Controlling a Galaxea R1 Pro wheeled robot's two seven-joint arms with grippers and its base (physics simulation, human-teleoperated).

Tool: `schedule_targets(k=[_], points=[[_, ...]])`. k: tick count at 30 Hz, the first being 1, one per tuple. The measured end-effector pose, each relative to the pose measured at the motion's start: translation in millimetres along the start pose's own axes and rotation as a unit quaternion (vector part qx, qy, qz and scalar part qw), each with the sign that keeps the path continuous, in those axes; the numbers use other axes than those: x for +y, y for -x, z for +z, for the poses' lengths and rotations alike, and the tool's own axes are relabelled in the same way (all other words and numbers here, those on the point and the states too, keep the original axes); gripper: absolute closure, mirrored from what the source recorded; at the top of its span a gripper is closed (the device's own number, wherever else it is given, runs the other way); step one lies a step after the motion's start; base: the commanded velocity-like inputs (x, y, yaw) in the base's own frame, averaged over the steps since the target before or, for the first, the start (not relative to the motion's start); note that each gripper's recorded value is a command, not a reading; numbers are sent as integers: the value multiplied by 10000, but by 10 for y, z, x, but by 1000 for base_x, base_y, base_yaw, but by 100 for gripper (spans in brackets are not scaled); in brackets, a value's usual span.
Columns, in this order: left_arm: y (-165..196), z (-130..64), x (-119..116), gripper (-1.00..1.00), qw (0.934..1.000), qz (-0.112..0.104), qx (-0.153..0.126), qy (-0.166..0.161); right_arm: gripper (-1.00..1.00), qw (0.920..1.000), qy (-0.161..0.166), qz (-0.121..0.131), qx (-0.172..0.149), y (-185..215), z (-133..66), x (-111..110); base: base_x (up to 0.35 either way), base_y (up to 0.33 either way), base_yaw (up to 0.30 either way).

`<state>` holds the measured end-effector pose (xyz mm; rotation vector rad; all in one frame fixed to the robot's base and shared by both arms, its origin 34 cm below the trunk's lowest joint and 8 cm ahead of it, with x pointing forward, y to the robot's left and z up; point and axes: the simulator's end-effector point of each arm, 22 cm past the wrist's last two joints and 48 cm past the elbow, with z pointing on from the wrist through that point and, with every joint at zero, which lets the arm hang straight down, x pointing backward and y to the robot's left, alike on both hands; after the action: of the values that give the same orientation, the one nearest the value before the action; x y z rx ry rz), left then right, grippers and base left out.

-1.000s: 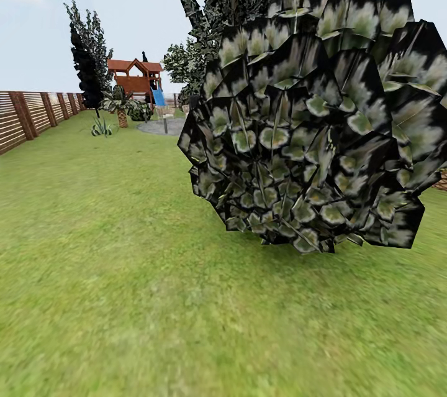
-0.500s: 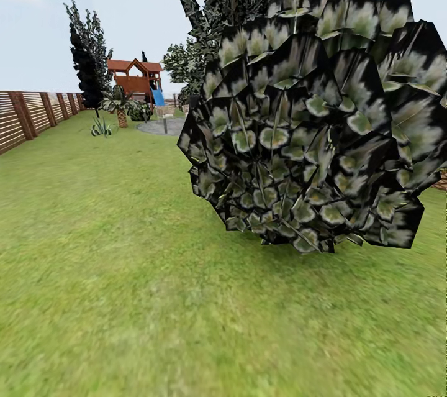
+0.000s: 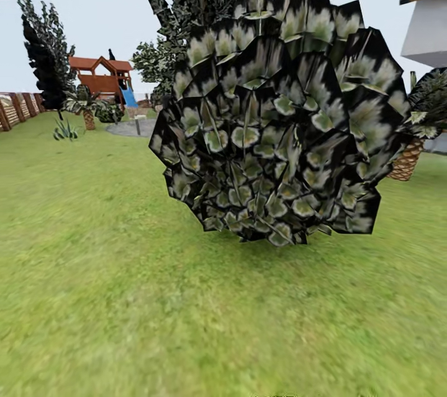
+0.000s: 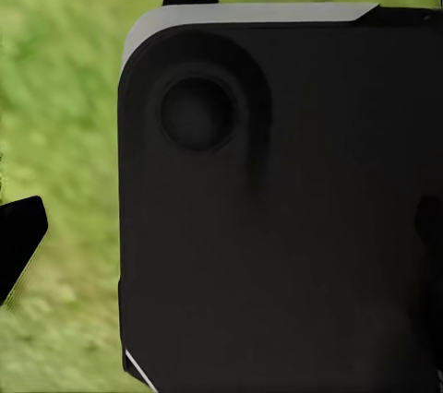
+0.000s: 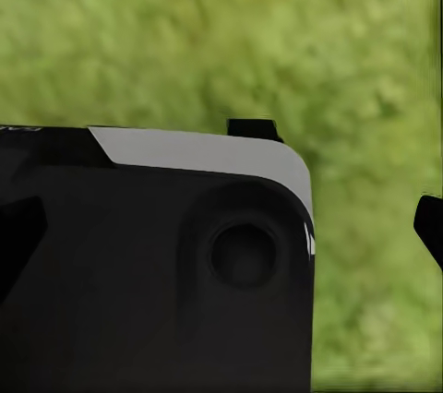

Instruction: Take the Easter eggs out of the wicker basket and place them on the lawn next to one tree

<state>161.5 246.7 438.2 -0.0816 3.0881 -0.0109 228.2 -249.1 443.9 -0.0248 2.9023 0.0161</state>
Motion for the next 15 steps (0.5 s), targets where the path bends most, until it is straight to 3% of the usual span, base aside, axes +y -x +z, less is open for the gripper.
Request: schedule_targets(k=[15], points=[[-11, 0, -1, -100, 10000, 2, 10, -2, -100, 10000, 0, 0, -8, 4, 0, 0, 0, 0, -283]])
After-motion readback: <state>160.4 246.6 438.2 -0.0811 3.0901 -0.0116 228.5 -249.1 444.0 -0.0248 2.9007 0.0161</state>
